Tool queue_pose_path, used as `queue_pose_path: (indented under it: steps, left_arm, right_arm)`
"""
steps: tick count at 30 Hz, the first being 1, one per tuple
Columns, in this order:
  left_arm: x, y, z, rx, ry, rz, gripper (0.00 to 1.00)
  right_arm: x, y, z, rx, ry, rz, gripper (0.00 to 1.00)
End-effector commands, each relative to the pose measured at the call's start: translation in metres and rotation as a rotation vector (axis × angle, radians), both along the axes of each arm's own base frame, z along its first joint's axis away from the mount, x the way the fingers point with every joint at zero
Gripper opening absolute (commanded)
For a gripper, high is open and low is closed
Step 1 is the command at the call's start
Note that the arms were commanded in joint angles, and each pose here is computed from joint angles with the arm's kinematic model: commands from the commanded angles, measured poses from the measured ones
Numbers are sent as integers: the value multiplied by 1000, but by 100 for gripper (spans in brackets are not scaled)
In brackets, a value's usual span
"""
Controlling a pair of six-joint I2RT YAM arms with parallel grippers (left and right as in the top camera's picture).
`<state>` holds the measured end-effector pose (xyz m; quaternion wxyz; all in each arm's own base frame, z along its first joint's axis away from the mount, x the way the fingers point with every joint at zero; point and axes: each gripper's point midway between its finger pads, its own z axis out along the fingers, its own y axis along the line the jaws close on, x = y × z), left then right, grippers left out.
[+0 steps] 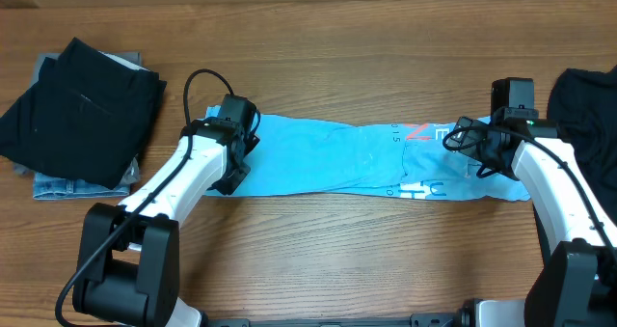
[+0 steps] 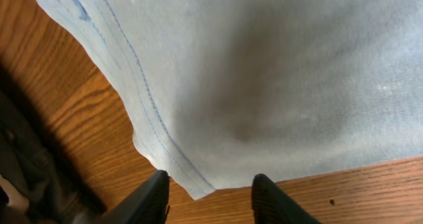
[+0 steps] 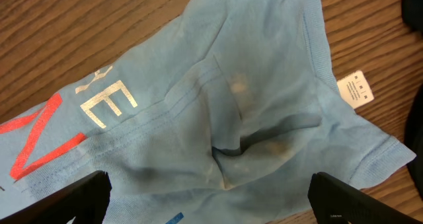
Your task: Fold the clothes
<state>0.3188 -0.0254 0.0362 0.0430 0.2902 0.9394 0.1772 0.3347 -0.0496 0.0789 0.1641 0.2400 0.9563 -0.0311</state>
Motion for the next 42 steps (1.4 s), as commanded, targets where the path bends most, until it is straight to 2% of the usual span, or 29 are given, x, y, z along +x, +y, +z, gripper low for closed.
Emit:
queue_pose_path:
  steps: [1,3,8,10,14,16,21,22,24,30,37,42]
  left_arm:
    - [1,4,-4,20,11,-37,52]
    - [1,4,-6,24,16,-59,57]
    - [-5,6,-15,41,40,-119,58]
    - [-1,9,-15,53,20,-108,66]
    - [15,8,-7,-37,-111,148,83]
    - [23,4,-2,-120,-149,264,85]
    - [44,-9,18,-350,-162,386,78]
    - [53,-9,25,-414,-181,424,69]
    - [63,-5,30,-472,-213,478,58]
    - [86,-5,30,-675,-247,592,51]
    - [94,-13,-10,-706,-183,611,51]
    - [105,-4,-12,-690,-237,619,50]
  right_arm:
    - [1,-2,1,-9,-6,-2,100]
    - [1,-2,1,-9,-6,-2,100]
    - [1,-2,1,-9,-6,-2,100]
    - [1,-2,1,-9,-6,-2,100]
    - [1,-2,1,-9,-6,-2,100]
    - [1,-2,1,-9,-6,-2,100]
    - [1,-2,1,-9,-6,-2,100]
    - [1,-2,1,-9,-6,-2,100]
    - [1,-2,1,-9,-6,-2,100]
    - [1,-2,1,-9,-6,-2,100]
    - [1,-2,1,-9,-6,-2,100]
    - [1,-2,1,-9,-6,-2,100]
